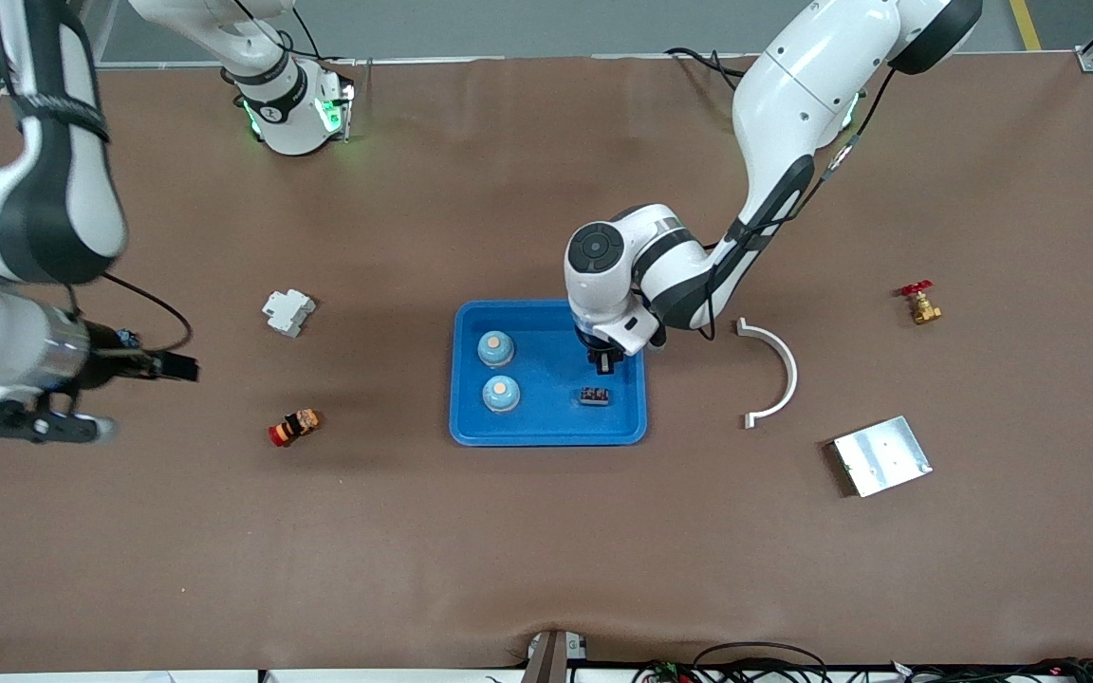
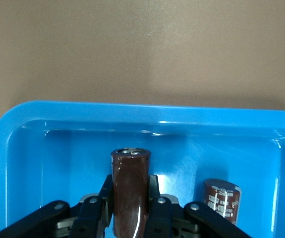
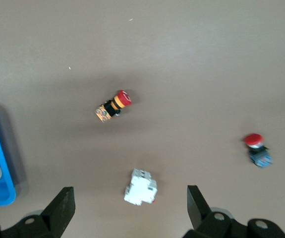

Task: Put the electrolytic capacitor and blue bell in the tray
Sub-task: 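Open the right gripper in the tray while the left gripper lowers the capacitor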

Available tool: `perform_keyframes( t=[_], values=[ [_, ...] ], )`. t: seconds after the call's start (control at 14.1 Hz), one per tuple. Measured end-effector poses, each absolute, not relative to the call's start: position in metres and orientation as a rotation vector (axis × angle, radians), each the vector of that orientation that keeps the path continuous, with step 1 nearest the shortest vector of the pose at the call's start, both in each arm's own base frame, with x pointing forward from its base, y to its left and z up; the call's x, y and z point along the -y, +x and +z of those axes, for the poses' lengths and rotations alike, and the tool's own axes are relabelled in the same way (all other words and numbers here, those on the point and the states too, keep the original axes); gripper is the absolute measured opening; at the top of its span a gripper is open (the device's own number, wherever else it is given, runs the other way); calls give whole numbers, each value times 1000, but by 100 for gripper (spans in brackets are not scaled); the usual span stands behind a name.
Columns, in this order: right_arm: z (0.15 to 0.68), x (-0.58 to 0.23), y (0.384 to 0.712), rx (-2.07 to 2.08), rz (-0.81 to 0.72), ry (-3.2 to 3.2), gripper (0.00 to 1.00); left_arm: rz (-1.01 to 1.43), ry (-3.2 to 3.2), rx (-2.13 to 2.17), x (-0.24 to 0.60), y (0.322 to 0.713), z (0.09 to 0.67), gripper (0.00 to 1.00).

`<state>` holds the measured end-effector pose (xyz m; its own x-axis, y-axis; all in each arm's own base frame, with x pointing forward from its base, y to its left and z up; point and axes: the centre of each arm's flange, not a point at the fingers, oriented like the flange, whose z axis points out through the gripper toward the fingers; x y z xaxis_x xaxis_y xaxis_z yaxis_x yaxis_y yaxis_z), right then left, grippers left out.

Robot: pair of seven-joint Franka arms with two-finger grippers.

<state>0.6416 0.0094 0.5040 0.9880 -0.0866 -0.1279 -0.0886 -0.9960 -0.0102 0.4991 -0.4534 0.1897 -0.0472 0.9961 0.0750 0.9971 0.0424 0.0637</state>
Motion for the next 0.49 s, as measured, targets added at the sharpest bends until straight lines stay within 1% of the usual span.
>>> perform_keyframes(
  t=[0.21, 0.49],
  values=[
    [564, 4, 618, -153, 90, -3109, 100, -147, -2155, 2256, 453, 498, 184, 30],
    [612, 18, 592, -185, 15, -3108, 100, -141, -2152, 2252, 453, 497, 179, 30]
  ],
)
